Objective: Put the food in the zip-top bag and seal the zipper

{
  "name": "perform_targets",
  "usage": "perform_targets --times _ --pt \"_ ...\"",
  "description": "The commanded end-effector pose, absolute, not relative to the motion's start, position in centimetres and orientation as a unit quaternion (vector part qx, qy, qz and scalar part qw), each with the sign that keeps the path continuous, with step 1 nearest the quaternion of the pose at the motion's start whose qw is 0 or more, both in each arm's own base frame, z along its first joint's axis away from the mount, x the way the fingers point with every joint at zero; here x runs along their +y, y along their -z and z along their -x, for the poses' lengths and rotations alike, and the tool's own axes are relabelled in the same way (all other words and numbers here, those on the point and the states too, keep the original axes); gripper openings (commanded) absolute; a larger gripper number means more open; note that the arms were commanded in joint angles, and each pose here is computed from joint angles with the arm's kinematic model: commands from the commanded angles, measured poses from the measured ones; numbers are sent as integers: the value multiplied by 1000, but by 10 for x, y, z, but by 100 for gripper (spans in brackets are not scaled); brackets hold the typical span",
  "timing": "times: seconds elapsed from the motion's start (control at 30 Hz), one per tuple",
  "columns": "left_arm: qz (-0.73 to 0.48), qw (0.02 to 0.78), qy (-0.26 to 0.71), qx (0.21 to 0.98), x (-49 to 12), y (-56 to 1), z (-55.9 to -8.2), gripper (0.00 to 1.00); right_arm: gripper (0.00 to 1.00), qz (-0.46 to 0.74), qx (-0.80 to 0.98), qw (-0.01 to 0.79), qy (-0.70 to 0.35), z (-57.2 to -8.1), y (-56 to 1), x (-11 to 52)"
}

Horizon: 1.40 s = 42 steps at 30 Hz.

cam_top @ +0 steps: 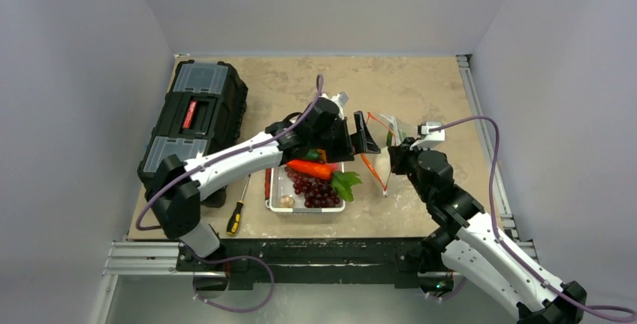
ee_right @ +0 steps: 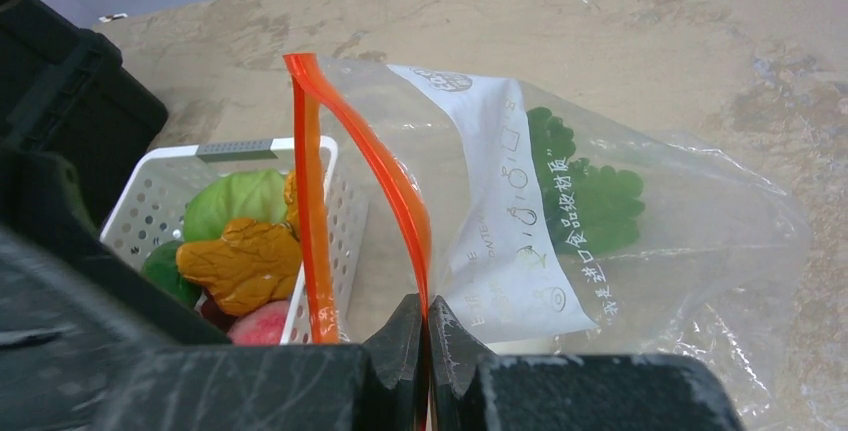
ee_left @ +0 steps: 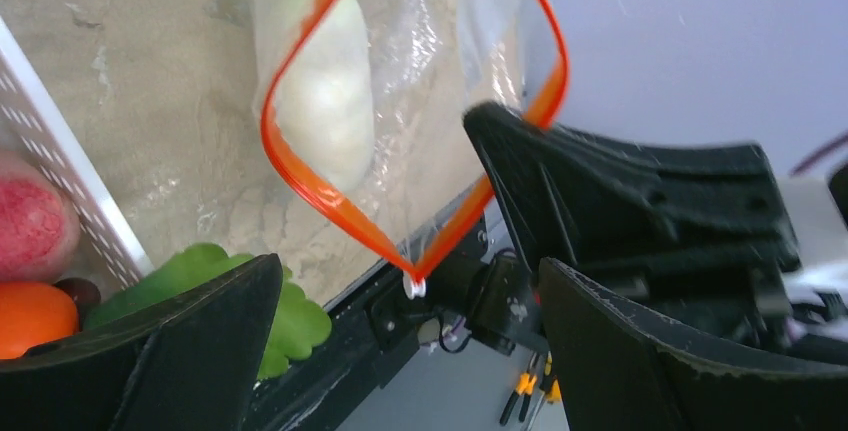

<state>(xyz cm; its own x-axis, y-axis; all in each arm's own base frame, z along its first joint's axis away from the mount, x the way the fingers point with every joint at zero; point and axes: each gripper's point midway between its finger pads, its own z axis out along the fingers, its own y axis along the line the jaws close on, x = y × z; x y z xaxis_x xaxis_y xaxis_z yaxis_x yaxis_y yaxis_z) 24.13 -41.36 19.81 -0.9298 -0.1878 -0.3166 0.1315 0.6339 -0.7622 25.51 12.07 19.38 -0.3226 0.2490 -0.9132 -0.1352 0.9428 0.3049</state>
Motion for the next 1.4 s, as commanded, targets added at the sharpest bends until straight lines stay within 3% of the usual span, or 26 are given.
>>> perform_targets --times 0.0,0.13,0.27,0.4,0.7,0.9,1.2,1.37 --pt "-54 213 482 848 -405 -244 -220 100 0 -59 781 601 -157 -261 -206 114" --pt "-83 244 445 858 -368 -247 -204 99 0 -90 781 604 -131 -262 -204 100" --pt "-86 291 335 892 -308 -224 -200 100 0 -126 779 605 -104 -262 -206 85" --pt "-90 314 294 898 -278 -197 -195 98 0 -119 784 601 -102 -262 -201 87" --pt "-125 296 214 923 -289 -140 -187 90 0 -109 778 609 -109 -265 -202 91" --pt "-140 291 138 936 -291 -109 -190 94 0 -106 784 602 -107 -266 -200 93" --pt "-138 267 127 945 -305 -82 -192 88 0 -112 776 611 -110 -264 -204 89" --pt "-141 253 137 947 -312 -72 -188 95 0 -107 778 608 -112 -264 -203 92"
